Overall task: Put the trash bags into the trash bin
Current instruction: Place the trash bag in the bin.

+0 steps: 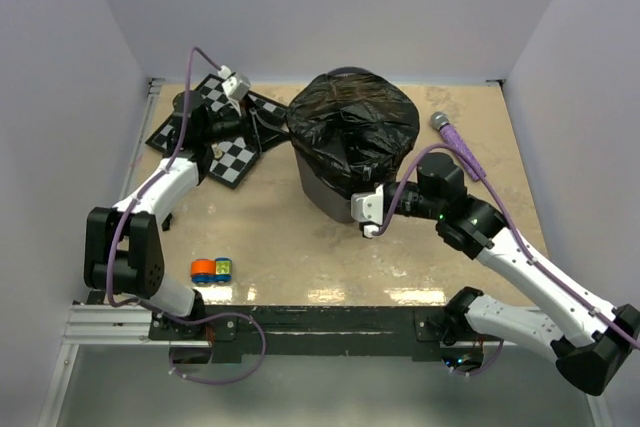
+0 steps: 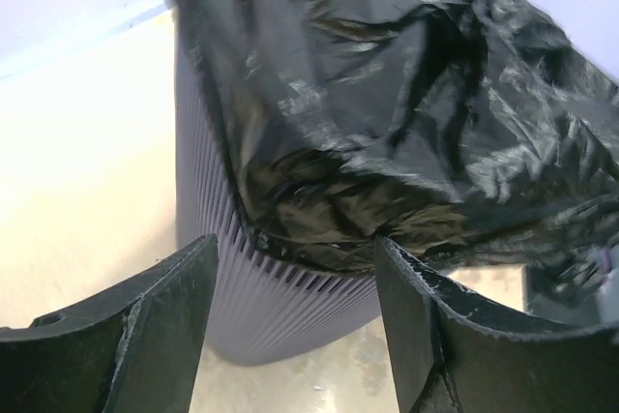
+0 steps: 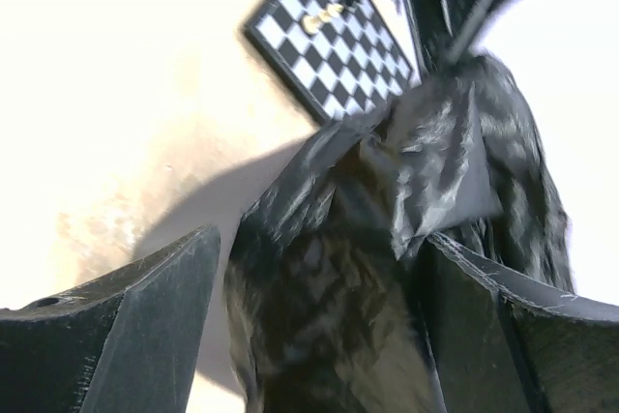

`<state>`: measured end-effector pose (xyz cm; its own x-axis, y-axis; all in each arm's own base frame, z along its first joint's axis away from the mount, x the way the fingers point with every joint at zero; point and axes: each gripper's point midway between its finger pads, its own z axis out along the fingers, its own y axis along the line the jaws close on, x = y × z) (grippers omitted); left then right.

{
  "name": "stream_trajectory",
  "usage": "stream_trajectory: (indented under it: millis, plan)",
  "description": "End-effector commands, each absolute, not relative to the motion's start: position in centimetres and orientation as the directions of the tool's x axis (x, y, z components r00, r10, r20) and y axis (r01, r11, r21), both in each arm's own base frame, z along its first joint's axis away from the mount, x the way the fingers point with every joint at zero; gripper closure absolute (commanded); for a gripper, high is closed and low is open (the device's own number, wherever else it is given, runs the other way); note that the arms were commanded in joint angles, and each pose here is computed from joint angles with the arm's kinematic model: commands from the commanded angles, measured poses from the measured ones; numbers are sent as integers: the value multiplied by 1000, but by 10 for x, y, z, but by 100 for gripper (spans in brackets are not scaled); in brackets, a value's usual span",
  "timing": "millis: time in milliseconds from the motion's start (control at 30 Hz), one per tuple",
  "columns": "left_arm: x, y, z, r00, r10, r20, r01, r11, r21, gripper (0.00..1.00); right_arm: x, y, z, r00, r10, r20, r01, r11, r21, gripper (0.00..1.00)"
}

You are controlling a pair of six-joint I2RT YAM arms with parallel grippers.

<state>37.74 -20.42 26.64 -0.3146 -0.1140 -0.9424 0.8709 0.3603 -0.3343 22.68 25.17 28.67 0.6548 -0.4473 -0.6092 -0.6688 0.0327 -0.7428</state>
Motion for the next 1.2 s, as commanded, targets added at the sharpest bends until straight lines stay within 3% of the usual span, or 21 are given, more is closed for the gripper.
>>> stream_trajectory:
  millis: [0, 133, 200, 367, 567, 667, 733, 867, 1167]
  plan:
    - [373, -222, 284, -44, 3, -999, 934, 356, -40, 33, 222, 261, 295, 690, -419, -590, -641, 23, -767, 19]
    - [369, -236, 281, -32, 0, -999, 941, 337, -30, 46, 226, 261, 292, 688, -455, -565, -616, 43, -786, 27]
    - [368, -243, 281, -16, 1, -1000, 944, 328, -15, 65, 232, 256, 297, 686, -490, -538, -576, 86, -813, 27]
    - [364, -253, 273, 38, 32, -999, 952, 302, 46, 99, 241, 234, 316, 685, -567, -458, -474, 132, -871, 21]
    - [371, -253, 259, 34, 54, -998, 945, 322, 50, 100, 204, 222, 338, 777, -497, -385, -415, 54, -908, 17]
    - [371, -251, 257, 38, 64, -997, 942, 329, 57, 100, 186, 221, 319, 833, -453, -316, -392, -82, -916, 22]
    - [370, -251, 254, 35, 73, -997, 943, 328, 57, 100, 179, 225, 307, 843, -426, -328, -413, -124, -902, 27]
    - [367, -249, 252, 23, 84, -996, 941, 334, 50, 100, 187, 233, 293, 833, -433, -344, -436, -133, -890, 36]
    - [367, -246, 253, 7, 89, -996, 933, 358, 38, 100, 203, 238, 269, 792, -472, -387, -469, -64, -881, 37]
